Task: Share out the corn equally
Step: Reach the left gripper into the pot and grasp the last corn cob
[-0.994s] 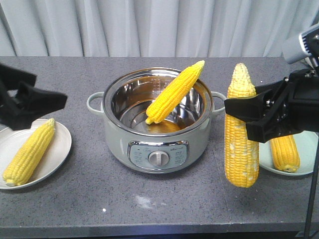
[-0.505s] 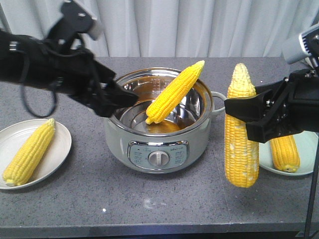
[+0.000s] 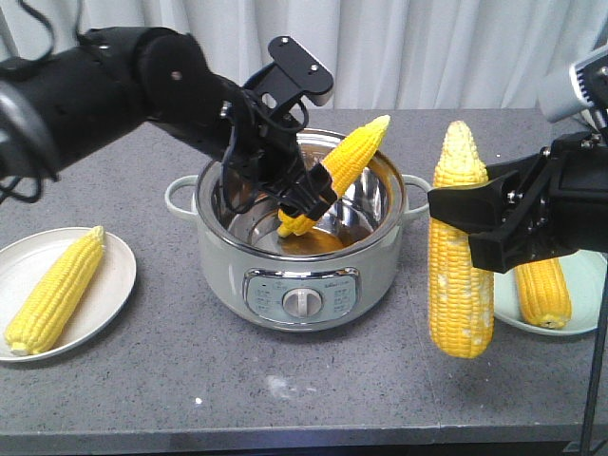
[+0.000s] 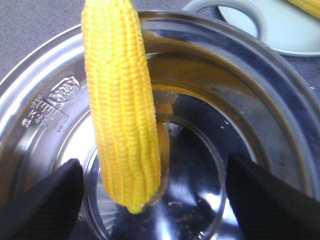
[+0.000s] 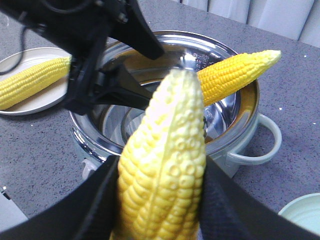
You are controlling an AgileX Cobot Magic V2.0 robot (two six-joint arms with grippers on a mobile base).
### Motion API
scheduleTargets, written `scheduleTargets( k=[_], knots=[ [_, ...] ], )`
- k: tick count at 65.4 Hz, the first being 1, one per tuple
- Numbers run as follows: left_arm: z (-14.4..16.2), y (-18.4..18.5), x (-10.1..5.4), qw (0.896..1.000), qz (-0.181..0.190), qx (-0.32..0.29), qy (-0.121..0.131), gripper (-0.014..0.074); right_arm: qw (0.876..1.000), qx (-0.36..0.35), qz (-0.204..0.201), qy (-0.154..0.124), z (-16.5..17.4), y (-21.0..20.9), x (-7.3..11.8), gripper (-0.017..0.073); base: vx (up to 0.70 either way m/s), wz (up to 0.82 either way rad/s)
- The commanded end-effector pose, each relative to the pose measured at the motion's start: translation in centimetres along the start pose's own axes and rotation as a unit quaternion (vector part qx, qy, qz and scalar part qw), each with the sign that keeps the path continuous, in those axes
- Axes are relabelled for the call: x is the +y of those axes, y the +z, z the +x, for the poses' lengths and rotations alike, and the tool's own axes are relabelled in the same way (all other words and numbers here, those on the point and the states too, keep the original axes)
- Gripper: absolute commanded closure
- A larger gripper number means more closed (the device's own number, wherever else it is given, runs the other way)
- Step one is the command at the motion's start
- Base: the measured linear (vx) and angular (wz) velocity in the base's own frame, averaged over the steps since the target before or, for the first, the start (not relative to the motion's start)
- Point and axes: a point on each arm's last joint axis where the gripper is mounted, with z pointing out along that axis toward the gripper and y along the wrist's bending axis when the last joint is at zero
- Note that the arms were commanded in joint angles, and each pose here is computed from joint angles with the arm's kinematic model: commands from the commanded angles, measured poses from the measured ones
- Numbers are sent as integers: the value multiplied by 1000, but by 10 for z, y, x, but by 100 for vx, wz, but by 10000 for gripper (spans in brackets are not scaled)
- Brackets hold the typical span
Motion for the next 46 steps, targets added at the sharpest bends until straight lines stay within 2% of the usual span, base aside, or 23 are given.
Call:
scheduleTargets(
  k=[1,10,21,25,31,38,46],
  knots=[
    [-22,-17,4,998,-17,-53,-6,-6,999,-44,15,-1,-13,-10,0,406,0,0],
    [-29,1,10,998,-19,-57,-8,-6,999,-44,15,-1,-13,-10,0,406,0,0],
    [-30,28,15,998,-23,-55,-23,-2,999,-44,15,-1,-13,-10,0,406,0,0],
    [-28,36,18,998,-34,-54,-18,0,999,-44,15,-1,-13,-10,0,406,0,0],
    [-26,46,21,997,-46,-55,-29,1,999,-44,15,-1,-13,-10,0,406,0,0],
    [-24,55,23,997,-51,-52,-26,1,999,-44,15,-1,-13,-10,0,406,0,0],
    [-24,57,23,997,-51,-53,-27,53,999,-44,15,-1,-13,-10,0,406,0,0]
  ],
)
